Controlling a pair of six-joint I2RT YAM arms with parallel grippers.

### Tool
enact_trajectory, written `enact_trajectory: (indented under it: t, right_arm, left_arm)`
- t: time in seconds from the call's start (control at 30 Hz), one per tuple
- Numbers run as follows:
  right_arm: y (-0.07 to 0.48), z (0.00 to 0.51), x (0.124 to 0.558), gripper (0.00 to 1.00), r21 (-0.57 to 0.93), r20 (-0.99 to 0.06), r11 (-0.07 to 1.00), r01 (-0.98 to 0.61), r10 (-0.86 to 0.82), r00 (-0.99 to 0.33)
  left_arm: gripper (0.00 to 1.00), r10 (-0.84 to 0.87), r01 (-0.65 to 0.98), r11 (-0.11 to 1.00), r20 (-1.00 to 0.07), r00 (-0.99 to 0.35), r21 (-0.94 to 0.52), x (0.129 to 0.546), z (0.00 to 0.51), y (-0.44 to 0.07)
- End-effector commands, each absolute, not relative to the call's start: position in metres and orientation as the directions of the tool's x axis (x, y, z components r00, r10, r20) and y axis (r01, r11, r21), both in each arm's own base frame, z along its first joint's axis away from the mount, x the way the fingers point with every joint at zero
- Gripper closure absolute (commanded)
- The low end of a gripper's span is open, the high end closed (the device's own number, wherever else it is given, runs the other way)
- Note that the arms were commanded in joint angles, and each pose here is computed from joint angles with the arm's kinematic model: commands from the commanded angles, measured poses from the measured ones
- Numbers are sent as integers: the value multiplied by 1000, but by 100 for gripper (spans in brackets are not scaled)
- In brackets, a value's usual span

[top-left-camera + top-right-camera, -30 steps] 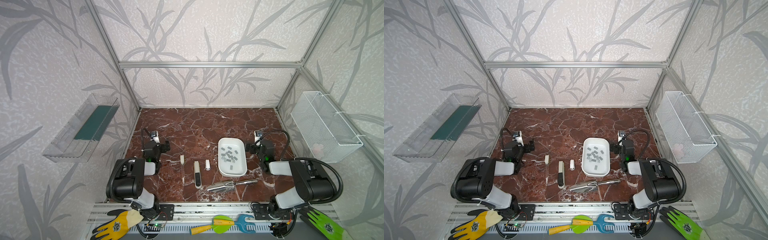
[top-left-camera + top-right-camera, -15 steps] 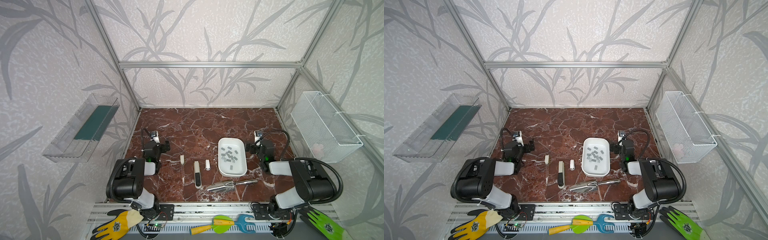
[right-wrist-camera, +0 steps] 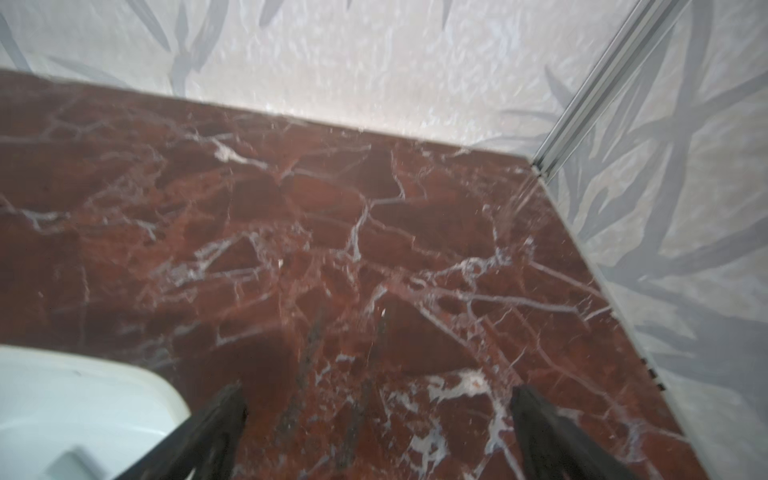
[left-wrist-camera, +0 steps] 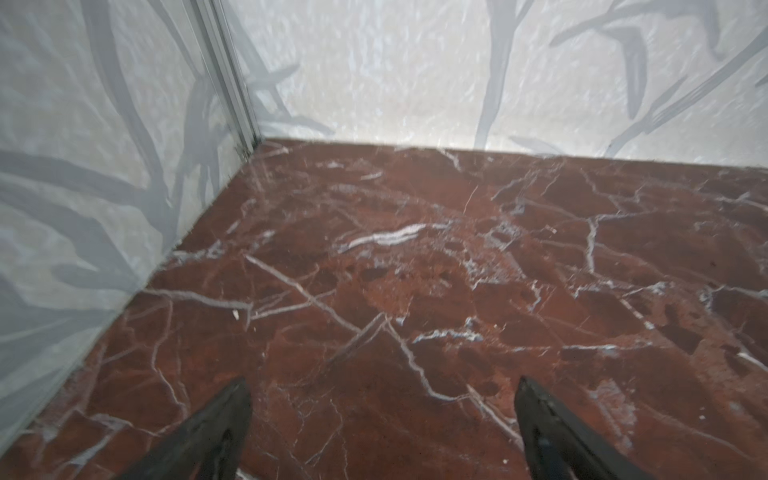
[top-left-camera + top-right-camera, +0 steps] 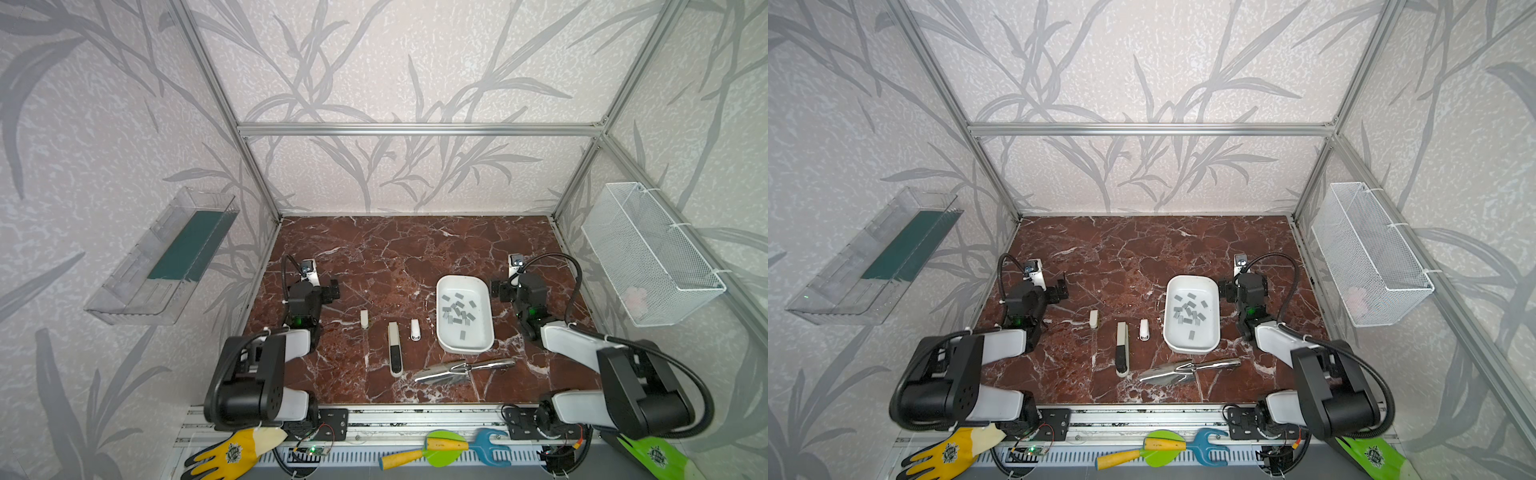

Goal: Load the staples into the stapler
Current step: 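Grasp the large black-and-cream stapler base with the right gripper while the left arm rises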

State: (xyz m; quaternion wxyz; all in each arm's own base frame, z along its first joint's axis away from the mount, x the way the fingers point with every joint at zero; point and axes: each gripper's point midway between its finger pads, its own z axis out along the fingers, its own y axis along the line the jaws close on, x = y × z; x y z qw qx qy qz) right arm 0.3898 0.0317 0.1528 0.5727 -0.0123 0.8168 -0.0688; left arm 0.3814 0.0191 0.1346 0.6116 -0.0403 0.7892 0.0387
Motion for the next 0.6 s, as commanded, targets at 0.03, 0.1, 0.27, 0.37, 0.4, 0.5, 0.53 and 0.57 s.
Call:
enact_trajectory:
  t: [0.03,0.1,0.27,0.37,0.4,0.5,0.53,0.57]
  right_arm:
    - [17,210,376,1,100,-917,968,229,179,-355]
    - [32,225,363,1,240,-869,952,190,298,-394]
    - [85,275,331,1,488,-847,858,-161,421,-324]
    - [111,296,312,1,529,-838,792,-304,431,-336]
    - [120,299,307,1,532,-833,784,-321,416,-364]
    - [161,297,291,1,488,-850,768,-415,309,-427]
    - [177,295,284,1,472,-855,759,-449,270,-442]
    - [192,291,277,1,450,-862,758,-473,229,-452]
  left_arm:
    - [1,-57,-188,982,-982,-179,-23,369,175,19]
    - [1,-179,-179,972,-972,-155,-151,368,202,14]
    - [1,-289,-106,957,-876,-386,-269,342,274,-12]
    - [1,-549,-364,830,-734,-401,-422,315,266,9]
    - [1,-639,-449,761,-657,-400,-467,299,252,14]
    - [1,-711,-362,701,-571,-410,-614,296,257,-2]
    - [1,-711,-338,698,-555,-432,-632,297,263,-6]
    - [1,-688,-279,711,-556,-466,-646,301,277,-14]
